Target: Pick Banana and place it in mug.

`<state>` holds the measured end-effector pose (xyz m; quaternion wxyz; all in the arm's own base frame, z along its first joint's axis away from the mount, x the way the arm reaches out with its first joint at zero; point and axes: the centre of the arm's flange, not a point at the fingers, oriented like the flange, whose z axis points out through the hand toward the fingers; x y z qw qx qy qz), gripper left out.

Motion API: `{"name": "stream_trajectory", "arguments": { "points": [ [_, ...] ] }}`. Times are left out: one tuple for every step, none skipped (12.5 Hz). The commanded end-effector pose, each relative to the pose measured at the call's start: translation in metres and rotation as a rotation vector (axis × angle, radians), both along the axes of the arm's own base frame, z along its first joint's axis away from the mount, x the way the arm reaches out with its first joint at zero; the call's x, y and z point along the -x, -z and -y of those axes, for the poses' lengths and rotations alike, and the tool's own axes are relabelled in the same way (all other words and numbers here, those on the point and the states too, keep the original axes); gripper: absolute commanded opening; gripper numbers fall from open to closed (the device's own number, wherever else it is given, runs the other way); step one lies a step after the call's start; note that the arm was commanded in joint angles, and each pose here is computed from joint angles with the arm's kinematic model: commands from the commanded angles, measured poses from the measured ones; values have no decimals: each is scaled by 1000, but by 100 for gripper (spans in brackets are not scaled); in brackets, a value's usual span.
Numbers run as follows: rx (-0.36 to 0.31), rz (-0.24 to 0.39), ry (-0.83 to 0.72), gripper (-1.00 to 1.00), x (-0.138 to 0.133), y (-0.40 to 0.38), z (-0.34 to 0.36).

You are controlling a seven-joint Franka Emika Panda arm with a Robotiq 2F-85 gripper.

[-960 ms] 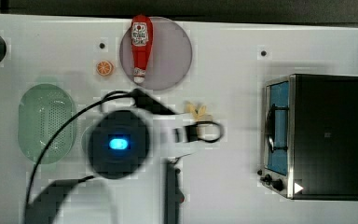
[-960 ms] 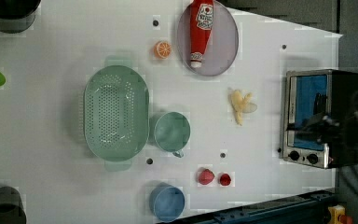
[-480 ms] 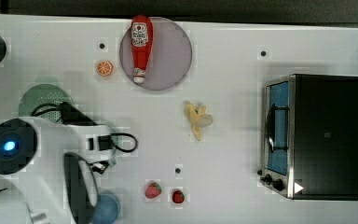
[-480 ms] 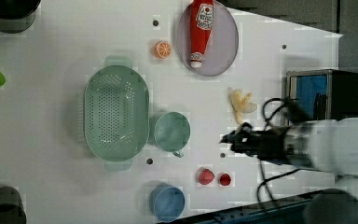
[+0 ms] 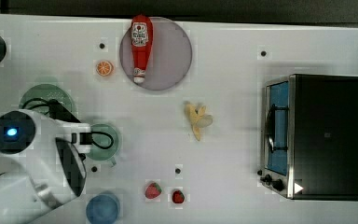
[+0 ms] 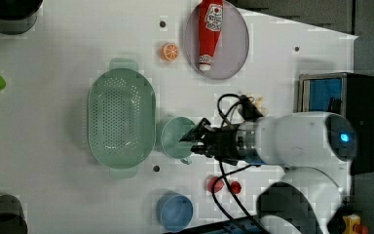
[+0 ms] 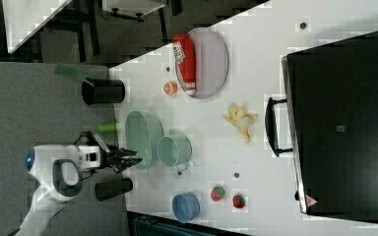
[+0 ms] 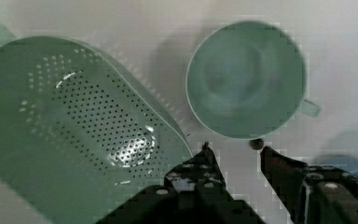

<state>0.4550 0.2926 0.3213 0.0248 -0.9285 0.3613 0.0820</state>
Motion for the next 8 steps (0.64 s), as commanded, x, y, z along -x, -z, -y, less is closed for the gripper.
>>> {"name": "stream_trajectory", "arguments": {
  "points": [
    [9, 32, 94, -26, -5, 22, 18],
    [18, 47, 78, -26, -5, 35, 22],
    [28, 54, 64, -26, -3, 47, 25],
    [34, 61, 69, -26, -3, 55, 29],
    [32, 65, 74, -26, -3, 62, 31],
    [31, 55, 75, -18, 0, 70, 32],
    [32, 43, 77, 2, 3, 79, 34],
    [22, 51, 80, 24, 3, 83, 34]
  ]
}}
